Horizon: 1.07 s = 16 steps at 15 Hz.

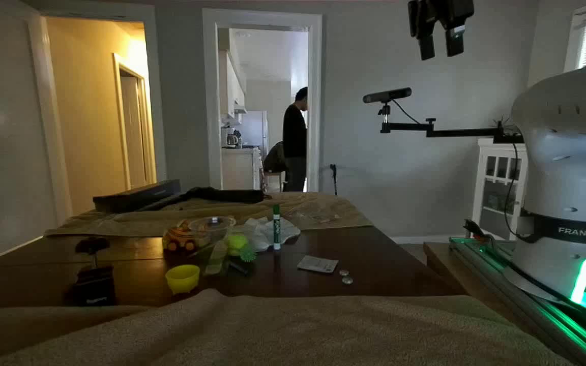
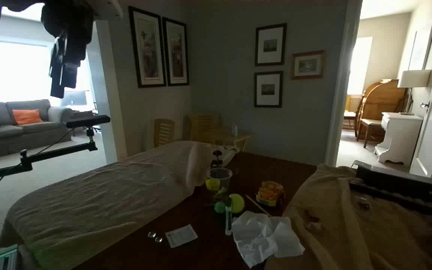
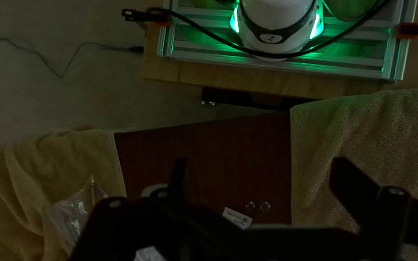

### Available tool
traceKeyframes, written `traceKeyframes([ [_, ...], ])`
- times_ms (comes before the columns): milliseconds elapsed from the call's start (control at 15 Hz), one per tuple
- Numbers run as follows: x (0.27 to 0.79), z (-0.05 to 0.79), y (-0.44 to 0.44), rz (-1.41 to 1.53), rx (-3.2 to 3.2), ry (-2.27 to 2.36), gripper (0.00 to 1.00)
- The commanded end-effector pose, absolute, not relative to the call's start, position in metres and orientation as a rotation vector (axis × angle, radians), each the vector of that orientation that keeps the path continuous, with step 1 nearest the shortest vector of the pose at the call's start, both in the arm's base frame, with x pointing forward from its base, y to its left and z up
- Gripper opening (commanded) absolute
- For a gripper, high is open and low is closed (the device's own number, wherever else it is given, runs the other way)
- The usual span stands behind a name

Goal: Put the green ball in the cup

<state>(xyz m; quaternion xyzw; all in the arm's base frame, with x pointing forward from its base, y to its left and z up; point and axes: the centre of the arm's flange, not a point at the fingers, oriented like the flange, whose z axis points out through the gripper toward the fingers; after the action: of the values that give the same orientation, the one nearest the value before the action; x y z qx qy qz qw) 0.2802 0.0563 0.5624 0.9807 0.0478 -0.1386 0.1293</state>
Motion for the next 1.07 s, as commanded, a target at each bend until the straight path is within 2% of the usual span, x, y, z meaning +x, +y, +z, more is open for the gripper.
traceKeyframes([
  [0, 0.280, 0.562, 0.056, -0.402, 2.851, 0.139, 1.00],
  [333, 0.280, 0.563, 0.056, -0.402, 2.851, 0.139, 1.00],
  [1000, 0.373, 0.515, 0.008, -0.270, 3.067, -0.382, 1.00],
])
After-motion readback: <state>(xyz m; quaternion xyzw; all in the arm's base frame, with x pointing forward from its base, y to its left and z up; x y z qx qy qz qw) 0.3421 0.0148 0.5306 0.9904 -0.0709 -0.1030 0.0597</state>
